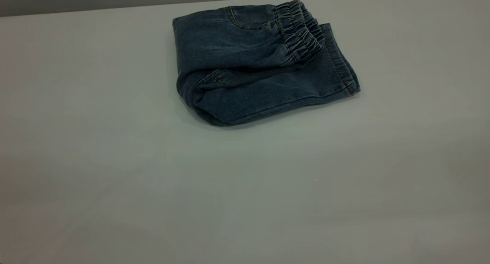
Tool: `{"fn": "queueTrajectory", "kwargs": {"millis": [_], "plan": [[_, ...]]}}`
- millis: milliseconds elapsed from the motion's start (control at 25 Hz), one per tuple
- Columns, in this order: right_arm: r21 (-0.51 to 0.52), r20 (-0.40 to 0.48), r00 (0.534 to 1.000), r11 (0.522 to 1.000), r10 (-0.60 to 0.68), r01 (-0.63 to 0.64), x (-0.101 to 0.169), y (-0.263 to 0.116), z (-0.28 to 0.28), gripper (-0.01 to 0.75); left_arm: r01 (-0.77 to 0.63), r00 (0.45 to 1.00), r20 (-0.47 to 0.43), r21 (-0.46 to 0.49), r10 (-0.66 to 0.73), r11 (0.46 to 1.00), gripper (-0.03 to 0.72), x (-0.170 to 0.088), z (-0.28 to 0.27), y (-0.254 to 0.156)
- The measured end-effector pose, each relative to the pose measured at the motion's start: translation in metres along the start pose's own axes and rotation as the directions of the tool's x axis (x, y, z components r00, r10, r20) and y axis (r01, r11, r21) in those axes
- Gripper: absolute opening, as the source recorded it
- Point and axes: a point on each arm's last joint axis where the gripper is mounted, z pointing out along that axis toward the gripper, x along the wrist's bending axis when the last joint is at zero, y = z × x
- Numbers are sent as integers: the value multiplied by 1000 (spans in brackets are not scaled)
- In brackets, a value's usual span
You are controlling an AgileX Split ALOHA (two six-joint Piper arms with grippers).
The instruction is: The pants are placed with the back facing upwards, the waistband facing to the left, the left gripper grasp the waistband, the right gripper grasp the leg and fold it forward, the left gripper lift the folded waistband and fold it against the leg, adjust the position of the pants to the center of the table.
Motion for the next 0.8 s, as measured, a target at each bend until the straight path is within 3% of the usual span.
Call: {"fn": "queueTrajectory", "kwargs": {"millis": [280,480,800], "plan": [[-2,108,993,999,54,-54,1,1,3,563,84,983,-148,-148,-106,985,413,-1,-18,-12],[-2,108,993,998,55,-55,1,1,3,563,70,983,-154,-210,-104,975,413,-4,-25,-18],[-3,106,993,998,56,-56,1,1,3,563,70,983,-154,-211,-104,975,413,-4,-25,-18]]}}
